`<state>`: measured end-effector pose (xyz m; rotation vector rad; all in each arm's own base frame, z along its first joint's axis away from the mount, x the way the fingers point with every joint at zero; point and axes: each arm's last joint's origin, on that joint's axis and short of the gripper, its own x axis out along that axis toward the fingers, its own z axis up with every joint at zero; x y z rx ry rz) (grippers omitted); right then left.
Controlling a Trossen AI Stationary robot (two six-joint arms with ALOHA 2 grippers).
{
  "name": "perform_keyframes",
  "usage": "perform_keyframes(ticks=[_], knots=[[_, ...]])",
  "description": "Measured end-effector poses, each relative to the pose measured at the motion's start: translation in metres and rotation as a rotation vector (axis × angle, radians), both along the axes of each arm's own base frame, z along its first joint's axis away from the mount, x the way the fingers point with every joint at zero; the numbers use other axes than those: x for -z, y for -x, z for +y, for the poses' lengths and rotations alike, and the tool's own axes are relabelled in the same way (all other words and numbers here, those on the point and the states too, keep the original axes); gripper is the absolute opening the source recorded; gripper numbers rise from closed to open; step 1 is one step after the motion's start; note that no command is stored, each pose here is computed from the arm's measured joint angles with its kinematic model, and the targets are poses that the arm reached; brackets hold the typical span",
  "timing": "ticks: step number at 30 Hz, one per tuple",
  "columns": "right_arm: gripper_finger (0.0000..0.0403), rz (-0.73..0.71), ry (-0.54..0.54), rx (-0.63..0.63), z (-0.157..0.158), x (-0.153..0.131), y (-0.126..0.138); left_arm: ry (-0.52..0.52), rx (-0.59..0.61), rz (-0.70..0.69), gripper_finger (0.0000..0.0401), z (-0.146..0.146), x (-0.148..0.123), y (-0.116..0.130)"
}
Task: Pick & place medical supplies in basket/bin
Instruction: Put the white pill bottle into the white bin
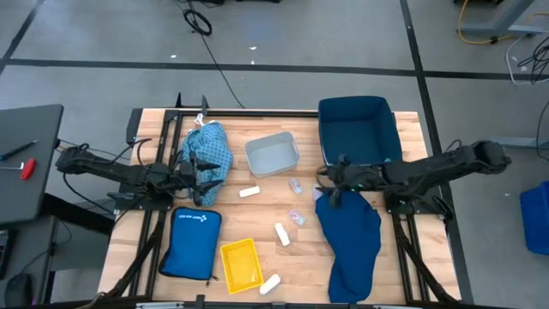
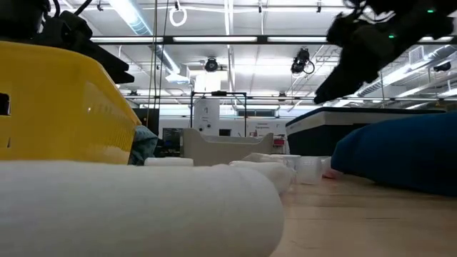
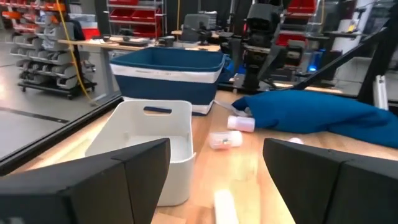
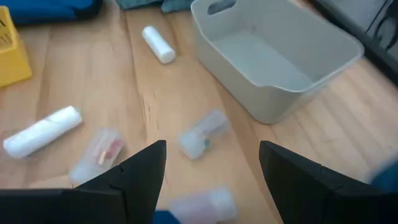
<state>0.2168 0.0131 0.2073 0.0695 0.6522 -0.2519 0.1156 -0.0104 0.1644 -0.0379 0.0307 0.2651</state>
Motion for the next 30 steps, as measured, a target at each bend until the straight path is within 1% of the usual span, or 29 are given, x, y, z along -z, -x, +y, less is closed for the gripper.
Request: perform_keyframes(ticks=[3,8,11,15,19,23,30], knots=[[0.0270,0.091,-0.012,0.006,-0.007,0.004,-0.019,0.004,-0.004,0.013,0.0261,0.000,0.002,-0.001],[0.0270,0.293,-0.042,0.015,-0.016,0.009,-0.046,0.018,-0.005,0.034,0.0261,0.000,0.004,-0.002],[0.0270,0.420,-0.046,0.024,-0.017,0.009,-0.059,0.025,-0.006,0.048,0.0261,-0.001,0.006,-0.003],[0.0270,0.535,-0.070,0.039,-0.015,0.008,-0.072,0.029,-0.007,0.070,0.0260,-0.001,0.008,-0.005],[0.0270,0.580,-0.121,0.081,-0.015,0.012,-0.076,0.047,-0.009,0.093,0.0260,-0.001,0.011,-0.006],[0.0270,0.613,-0.163,0.129,-0.015,0.018,-0.074,0.058,-0.005,0.115,0.0260,-0.002,0.014,-0.007],[0.0270,0.620,-0.206,0.178,-0.014,0.018,-0.072,0.054,-0.001,0.128,0.0261,-0.002,0.015,-0.008]])
